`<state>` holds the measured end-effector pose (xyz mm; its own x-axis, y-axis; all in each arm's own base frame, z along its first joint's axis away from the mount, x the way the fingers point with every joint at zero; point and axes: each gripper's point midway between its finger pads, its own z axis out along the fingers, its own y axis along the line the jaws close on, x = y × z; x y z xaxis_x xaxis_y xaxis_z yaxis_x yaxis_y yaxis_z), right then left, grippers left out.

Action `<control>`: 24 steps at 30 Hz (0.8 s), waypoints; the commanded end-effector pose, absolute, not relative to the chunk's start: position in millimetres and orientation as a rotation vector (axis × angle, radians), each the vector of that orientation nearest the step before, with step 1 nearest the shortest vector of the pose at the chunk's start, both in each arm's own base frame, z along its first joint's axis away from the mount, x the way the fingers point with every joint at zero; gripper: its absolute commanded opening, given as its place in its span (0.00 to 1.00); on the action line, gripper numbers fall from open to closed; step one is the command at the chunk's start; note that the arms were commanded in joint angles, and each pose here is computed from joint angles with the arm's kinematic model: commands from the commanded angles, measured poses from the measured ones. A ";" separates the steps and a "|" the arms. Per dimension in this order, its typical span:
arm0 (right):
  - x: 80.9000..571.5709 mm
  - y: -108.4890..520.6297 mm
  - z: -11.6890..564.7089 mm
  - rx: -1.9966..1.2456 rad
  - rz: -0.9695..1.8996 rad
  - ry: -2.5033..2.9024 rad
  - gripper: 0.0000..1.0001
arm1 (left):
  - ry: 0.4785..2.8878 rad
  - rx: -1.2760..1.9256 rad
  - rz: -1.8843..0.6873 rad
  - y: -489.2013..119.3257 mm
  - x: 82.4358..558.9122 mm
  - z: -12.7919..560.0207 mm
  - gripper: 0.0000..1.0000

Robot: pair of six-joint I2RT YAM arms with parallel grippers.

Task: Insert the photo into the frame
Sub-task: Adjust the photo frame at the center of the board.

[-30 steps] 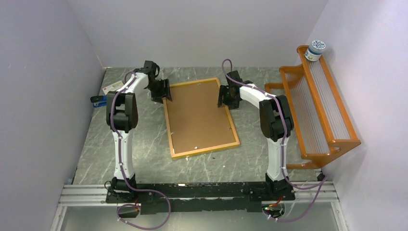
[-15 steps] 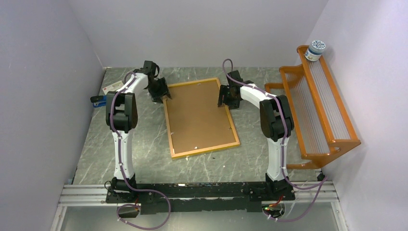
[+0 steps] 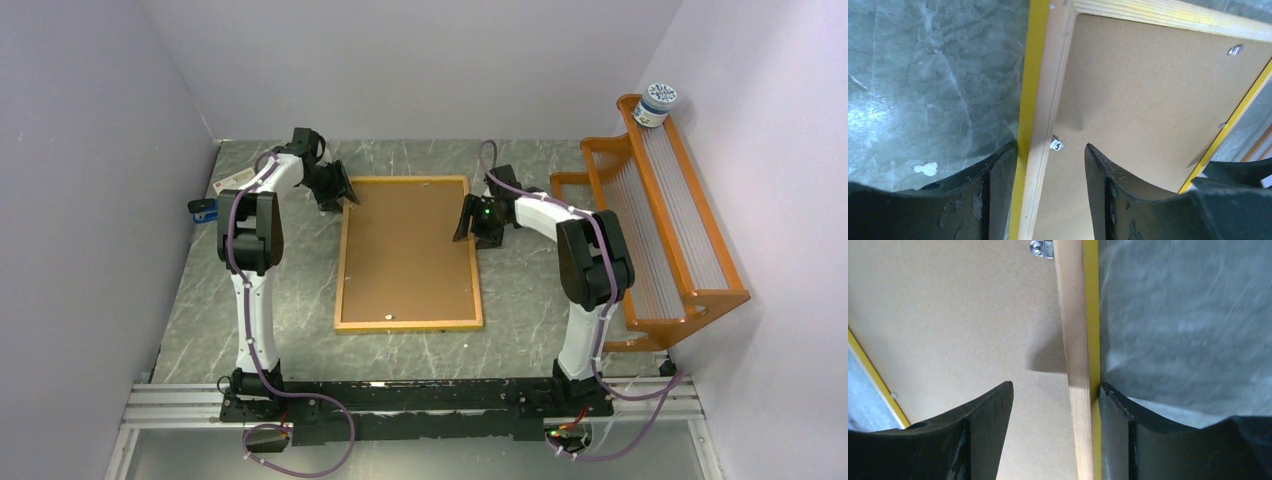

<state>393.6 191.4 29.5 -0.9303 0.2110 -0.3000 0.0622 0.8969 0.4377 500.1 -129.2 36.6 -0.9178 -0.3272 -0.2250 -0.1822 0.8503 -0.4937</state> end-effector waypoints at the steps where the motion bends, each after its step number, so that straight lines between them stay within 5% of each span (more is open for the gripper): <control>1: 360.1 222.7 59.6 0.182 0.850 2.690 0.67 | 2.710 -0.337 -0.902 -161.0 492.3 42.3 0.55; 10: 348.5 162.9 69.2 0.369 0.365 2.677 0.71 | 2.678 -0.425 -0.682 -124.5 479.4 63.3 0.61; 14: 381.9 148.4 106.6 0.309 0.236 2.552 0.80 | 2.661 -0.421 -0.650 -111.4 468.5 79.8 0.64; 24: 467.6 182.6 142.7 -0.010 0.224 2.425 0.81 | 2.725 -0.420 -0.614 -104.2 411.5 73.2 0.59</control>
